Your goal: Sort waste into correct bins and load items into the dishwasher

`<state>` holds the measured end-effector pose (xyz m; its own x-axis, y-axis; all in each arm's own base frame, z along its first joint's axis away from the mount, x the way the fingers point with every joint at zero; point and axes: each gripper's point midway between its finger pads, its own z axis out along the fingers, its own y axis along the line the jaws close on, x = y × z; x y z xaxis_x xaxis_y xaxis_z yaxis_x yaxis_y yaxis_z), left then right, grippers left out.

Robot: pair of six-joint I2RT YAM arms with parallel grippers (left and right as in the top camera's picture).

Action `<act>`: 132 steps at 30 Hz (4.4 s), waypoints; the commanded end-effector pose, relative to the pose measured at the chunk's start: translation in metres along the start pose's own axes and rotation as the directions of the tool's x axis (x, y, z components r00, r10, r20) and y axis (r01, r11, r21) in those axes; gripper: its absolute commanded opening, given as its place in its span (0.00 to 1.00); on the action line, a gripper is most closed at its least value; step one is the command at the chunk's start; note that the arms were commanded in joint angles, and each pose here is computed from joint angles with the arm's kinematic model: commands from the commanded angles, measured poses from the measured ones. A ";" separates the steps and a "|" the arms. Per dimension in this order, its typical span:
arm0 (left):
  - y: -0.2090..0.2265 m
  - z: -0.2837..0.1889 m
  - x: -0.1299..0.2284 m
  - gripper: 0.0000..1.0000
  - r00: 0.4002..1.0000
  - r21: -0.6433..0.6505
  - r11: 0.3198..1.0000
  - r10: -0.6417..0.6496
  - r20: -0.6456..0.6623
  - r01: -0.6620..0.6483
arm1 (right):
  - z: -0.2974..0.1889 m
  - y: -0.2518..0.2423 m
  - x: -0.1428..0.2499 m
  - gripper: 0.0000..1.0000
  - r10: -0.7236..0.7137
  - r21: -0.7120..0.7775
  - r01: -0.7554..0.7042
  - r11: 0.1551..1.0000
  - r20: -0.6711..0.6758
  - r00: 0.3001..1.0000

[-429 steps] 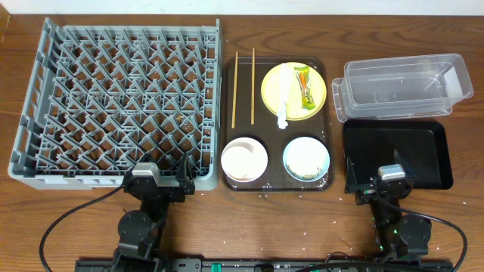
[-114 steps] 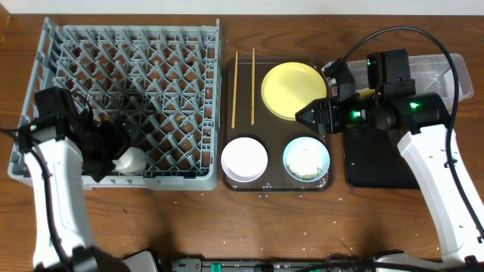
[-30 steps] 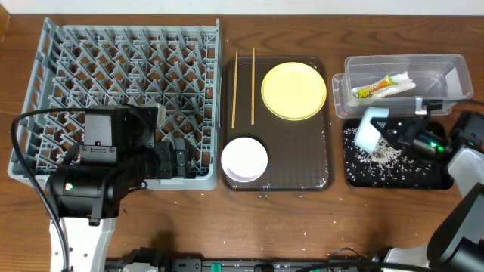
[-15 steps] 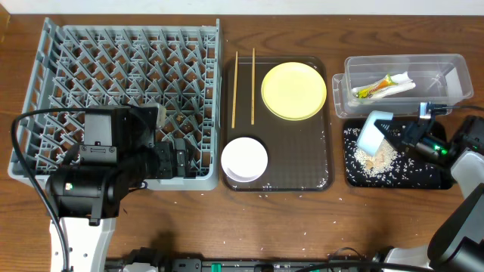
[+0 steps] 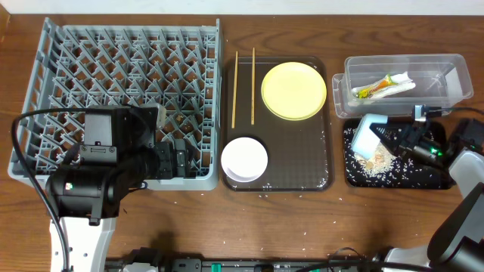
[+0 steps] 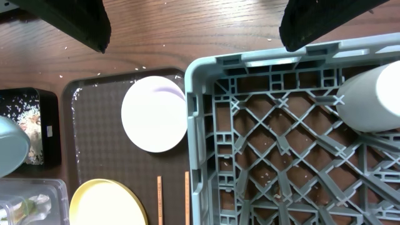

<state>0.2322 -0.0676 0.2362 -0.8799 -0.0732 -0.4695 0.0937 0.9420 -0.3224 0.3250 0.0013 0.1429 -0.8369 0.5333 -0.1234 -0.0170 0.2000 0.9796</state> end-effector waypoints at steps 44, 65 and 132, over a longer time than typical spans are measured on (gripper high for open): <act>-0.018 -0.006 -0.023 0.88 0.995 0.083 0.995 -0.060 0.079 0.053 | 0.139 -0.049 0.144 0.69 -0.467 0.594 0.789 0.157 -0.659 0.589; -0.084 0.206 -0.119 0.61 0.978 -0.077 0.977 0.204 0.045 -0.201 | -0.030 0.090 -0.007 0.94 -0.348 0.865 0.061 0.498 0.135 0.928; 0.022 0.213 -0.081 0.28 0.988 -0.301 0.952 0.010 -0.156 -0.058 | -0.038 0.081 0.005 0.97 -0.299 0.883 0.044 0.467 0.111 0.948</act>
<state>0.4102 -0.1064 0.0957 -0.9311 -0.0272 -0.3638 -0.0237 0.9996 -0.0141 0.2988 -0.0105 0.2209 -0.7390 0.5284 -0.4180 0.4371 0.8482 0.2993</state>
